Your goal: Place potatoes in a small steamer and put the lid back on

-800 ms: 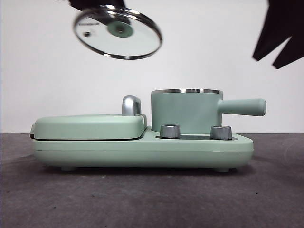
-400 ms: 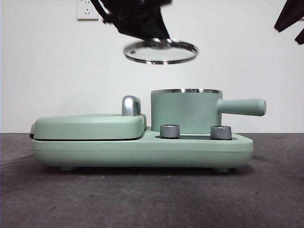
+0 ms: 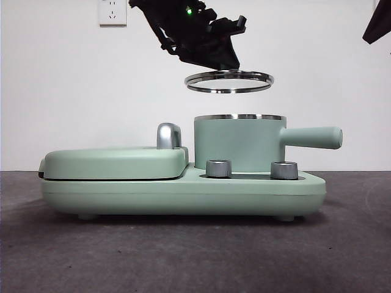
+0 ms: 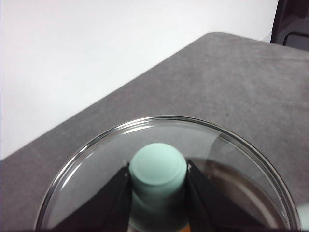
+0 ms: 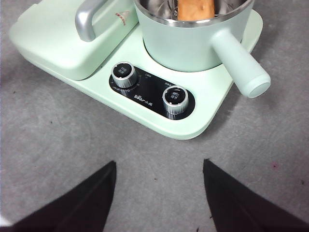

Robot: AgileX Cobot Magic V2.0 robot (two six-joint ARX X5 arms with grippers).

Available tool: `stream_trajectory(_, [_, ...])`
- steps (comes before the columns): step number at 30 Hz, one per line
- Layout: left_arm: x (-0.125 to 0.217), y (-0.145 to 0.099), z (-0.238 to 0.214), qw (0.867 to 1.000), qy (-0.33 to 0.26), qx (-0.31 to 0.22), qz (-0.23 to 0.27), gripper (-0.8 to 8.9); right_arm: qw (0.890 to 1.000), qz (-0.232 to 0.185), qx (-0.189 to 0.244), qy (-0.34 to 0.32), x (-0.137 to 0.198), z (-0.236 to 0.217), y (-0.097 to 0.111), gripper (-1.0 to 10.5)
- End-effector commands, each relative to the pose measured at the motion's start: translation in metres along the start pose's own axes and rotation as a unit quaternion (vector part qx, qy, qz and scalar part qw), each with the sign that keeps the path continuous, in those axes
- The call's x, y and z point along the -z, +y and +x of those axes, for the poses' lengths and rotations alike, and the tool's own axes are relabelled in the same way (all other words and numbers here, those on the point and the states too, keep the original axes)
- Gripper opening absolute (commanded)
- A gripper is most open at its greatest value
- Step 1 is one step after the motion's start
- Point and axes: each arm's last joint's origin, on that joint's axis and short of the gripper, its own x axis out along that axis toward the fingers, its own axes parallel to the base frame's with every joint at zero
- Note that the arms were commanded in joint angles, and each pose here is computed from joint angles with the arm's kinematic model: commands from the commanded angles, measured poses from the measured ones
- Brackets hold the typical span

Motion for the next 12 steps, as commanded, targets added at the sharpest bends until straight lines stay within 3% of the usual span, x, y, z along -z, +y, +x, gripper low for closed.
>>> stream_trajectory(1, [-0.006, -0.002, 0.009, 1.0, -0.023, 0.006, 0.01, 0.15, 1.0, 0.005, 0.0, 0.004, 0.0, 0.001, 0.0, 2.8])
stream_trajectory(12, [0.011, -0.013, 0.022, 0.999, 0.011, 0.034, -0.005, 0.15, 1.0, 0.005, 0.01, 0.007, 0.001, 0.001, 0.0, 2.8])
